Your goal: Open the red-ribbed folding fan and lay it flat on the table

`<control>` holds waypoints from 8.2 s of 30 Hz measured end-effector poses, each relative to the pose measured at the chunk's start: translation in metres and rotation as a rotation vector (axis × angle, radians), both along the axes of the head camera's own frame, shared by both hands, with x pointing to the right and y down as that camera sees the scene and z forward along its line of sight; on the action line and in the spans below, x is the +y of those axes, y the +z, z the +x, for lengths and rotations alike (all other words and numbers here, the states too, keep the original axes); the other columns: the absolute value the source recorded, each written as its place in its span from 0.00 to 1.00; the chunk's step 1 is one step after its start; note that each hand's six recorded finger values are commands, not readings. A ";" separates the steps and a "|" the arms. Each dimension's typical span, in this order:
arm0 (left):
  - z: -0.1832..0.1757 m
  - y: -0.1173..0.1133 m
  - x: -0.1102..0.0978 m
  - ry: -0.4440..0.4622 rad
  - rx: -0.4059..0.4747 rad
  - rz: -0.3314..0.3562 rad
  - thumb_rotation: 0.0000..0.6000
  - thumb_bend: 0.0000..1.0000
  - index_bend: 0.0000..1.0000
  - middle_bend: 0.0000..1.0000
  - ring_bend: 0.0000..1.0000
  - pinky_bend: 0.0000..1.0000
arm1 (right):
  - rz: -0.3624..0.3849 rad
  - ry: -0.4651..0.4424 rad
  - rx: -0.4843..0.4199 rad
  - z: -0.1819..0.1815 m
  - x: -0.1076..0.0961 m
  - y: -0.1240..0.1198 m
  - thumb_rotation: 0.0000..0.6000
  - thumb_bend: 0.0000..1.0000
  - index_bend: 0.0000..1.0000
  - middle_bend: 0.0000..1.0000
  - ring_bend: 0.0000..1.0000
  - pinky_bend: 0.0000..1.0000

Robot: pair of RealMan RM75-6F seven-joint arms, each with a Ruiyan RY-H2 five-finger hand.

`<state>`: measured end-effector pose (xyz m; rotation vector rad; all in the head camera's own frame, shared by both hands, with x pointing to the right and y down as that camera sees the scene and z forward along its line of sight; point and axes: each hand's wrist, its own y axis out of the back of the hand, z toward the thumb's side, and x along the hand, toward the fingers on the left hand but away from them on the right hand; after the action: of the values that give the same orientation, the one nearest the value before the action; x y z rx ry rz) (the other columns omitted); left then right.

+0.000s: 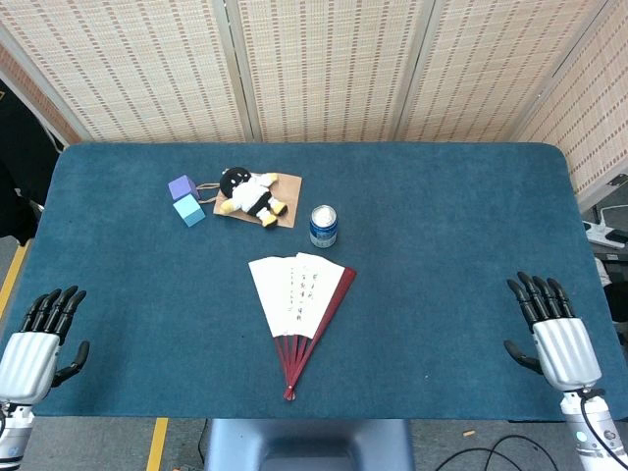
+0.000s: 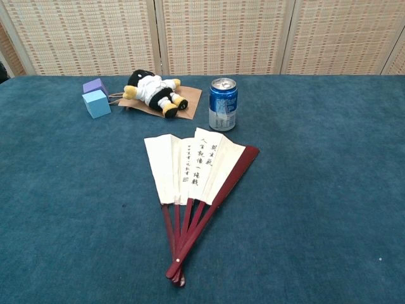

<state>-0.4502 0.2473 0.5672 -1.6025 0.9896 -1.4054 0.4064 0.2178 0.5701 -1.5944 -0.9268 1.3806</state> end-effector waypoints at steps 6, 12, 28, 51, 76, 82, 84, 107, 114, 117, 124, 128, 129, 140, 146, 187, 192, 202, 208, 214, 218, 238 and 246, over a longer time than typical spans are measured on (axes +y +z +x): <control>0.002 0.010 0.000 -0.006 -0.001 -0.039 1.00 0.45 0.00 0.02 0.00 0.09 | 0.000 -0.036 -0.025 -0.014 -0.001 0.012 1.00 0.14 0.00 0.00 0.00 0.00; 0.003 0.012 -0.002 -0.005 0.001 -0.042 1.00 0.44 0.00 0.02 0.00 0.09 | -0.007 -0.094 -0.038 -0.029 -0.005 0.022 1.00 0.14 0.12 0.01 0.00 0.00; 0.001 0.019 -0.005 -0.012 0.021 -0.080 1.00 0.45 0.00 0.02 0.00 0.09 | -0.061 -0.586 -0.118 -0.232 -0.048 0.116 1.00 0.14 0.38 0.07 0.00 0.00; -0.005 0.020 -0.003 -0.037 0.014 -0.115 1.00 0.45 0.00 0.02 0.00 0.09 | -0.122 -0.595 -0.127 -0.289 -0.031 0.169 1.00 0.17 0.46 0.11 0.00 0.00; -0.011 0.026 -0.003 -0.075 -0.010 -0.177 1.00 0.45 0.00 0.04 0.02 0.09 | -0.050 -0.526 -0.204 -0.312 -0.041 0.188 1.00 0.53 0.54 0.19 0.03 0.00; -0.009 0.025 -0.003 -0.068 0.010 -0.176 1.00 0.45 0.05 0.04 0.03 0.11 | 0.029 -0.517 -0.265 -0.313 -0.051 0.167 1.00 0.64 0.59 0.21 0.06 0.03; -0.007 0.025 -0.003 -0.069 0.032 -0.180 1.00 0.45 0.08 0.04 0.04 0.12 | 0.048 -0.516 -0.287 -0.314 -0.055 0.159 1.00 0.64 0.59 0.21 0.07 0.04; 0.022 0.090 0.005 -0.305 0.724 -0.373 1.00 0.46 0.23 0.00 0.00 0.10 | 0.037 -0.300 -0.510 -0.361 -0.118 0.038 1.00 0.64 0.61 0.21 0.07 0.04; 0.050 0.097 -0.009 -0.443 1.008 -0.390 1.00 0.43 0.07 0.00 0.00 0.09 | -0.059 -0.225 -0.585 -0.395 -0.125 0.018 1.00 0.64 0.62 0.21 0.07 0.04; 0.067 0.100 -0.019 -0.521 1.139 -0.397 1.00 0.43 0.07 0.00 0.00 0.09 | -0.107 -0.195 -0.609 -0.408 -0.123 0.020 1.00 0.64 0.61 0.21 0.07 0.04; 0.101 0.102 -0.018 -0.543 1.236 -0.419 1.00 0.43 0.07 0.00 0.00 0.09 | -0.192 -0.137 -0.657 -0.443 -0.123 0.022 1.00 0.64 0.61 0.21 0.07 0.04; 0.107 0.103 -0.014 -0.517 1.230 -0.436 1.00 0.43 0.07 0.00 0.00 0.09 | -0.166 -0.138 -0.641 -0.453 -0.127 0.021 1.00 0.64 0.61 0.21 0.07 0.04; 0.107 0.104 -0.012 -0.511 1.221 -0.441 1.00 0.43 0.07 0.00 0.00 0.09 | -0.158 -0.138 -0.642 -0.454 -0.128 0.020 1.00 0.64 0.61 0.21 0.07 0.04; 0.122 0.103 -0.014 -0.488 1.231 -0.440 1.00 0.43 0.07 0.00 0.00 0.08 | -0.191 -0.099 -0.664 -0.471 -0.131 0.020 1.00 0.64 0.61 0.21 0.07 0.04; 0.141 0.097 -0.013 -0.489 1.266 -0.442 1.00 0.43 0.07 0.00 0.00 0.08 | -0.177 -0.072 -0.666 -0.481 -0.134 0.017 1.00 0.64 0.61 0.21 0.07 0.04; 0.115 0.122 -0.059 -0.512 0.972 -0.104 1.00 0.71 0.80 0.19 0.02 0.11 | -0.087 -0.150 -0.656 -0.441 -0.131 -0.006 1.00 0.64 0.61 0.21 0.07 0.04; 0.091 0.127 -0.069 -0.441 0.835 0.000 1.00 0.72 0.80 0.20 0.02 0.11 | -0.016 -0.200 -0.602 -0.405 -0.124 -0.008 1.00 0.64 0.58 0.21 0.07 0.04; 0.079 0.141 -0.064 -0.384 0.721 0.087 1.00 0.70 0.77 0.22 0.04 0.11 | 0.075 -0.227 -0.517 -0.341 -0.097 0.013 1.00 0.64 0.58 0.21 0.07 0.04; 0.068 0.147 -0.062 -0.385 0.687 0.112 1.00 0.67 0.65 0.22 0.05 0.11 | 0.103 -0.183 -0.517 -0.319 -0.082 0.031 1.00 0.64 0.56 0.21 0.07 0.04; 0.059 0.156 -0.060 -0.400 0.673 0.107 1.00 0.65 0.59 0.22 0.05 0.11 | 0.068 -0.114 -0.544 -0.303 -0.070 0.054 1.00 0.64 0.54 0.21 0.07 0.04; 0.052 0.162 -0.058 -0.400 0.638 0.094 1.00 0.64 0.49 0.21 0.05 0.11 | 0.033 -0.089 -0.543 -0.292 -0.060 0.071 1.00 0.64 0.54 0.21 0.07 0.04; 0.029 0.171 -0.043 -0.383 0.555 0.050 1.00 0.51 0.00 0.00 0.00 0.08 | -0.019 -0.120 -0.547 -0.286 -0.025 0.094 1.00 0.58 0.11 0.19 0.05 0.04; 0.032 0.177 -0.037 -0.369 0.605 -0.081 1.00 0.45 0.00 0.00 0.00 0.07 | 0.005 -0.188 -0.424 -0.279 -0.029 0.083 1.00 0.20 0.00 0.02 0.00 0.00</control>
<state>-0.4177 0.2105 0.7441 -2.0377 1.6639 -1.2137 0.1275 0.1883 0.6526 -1.9580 -0.9880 0.9263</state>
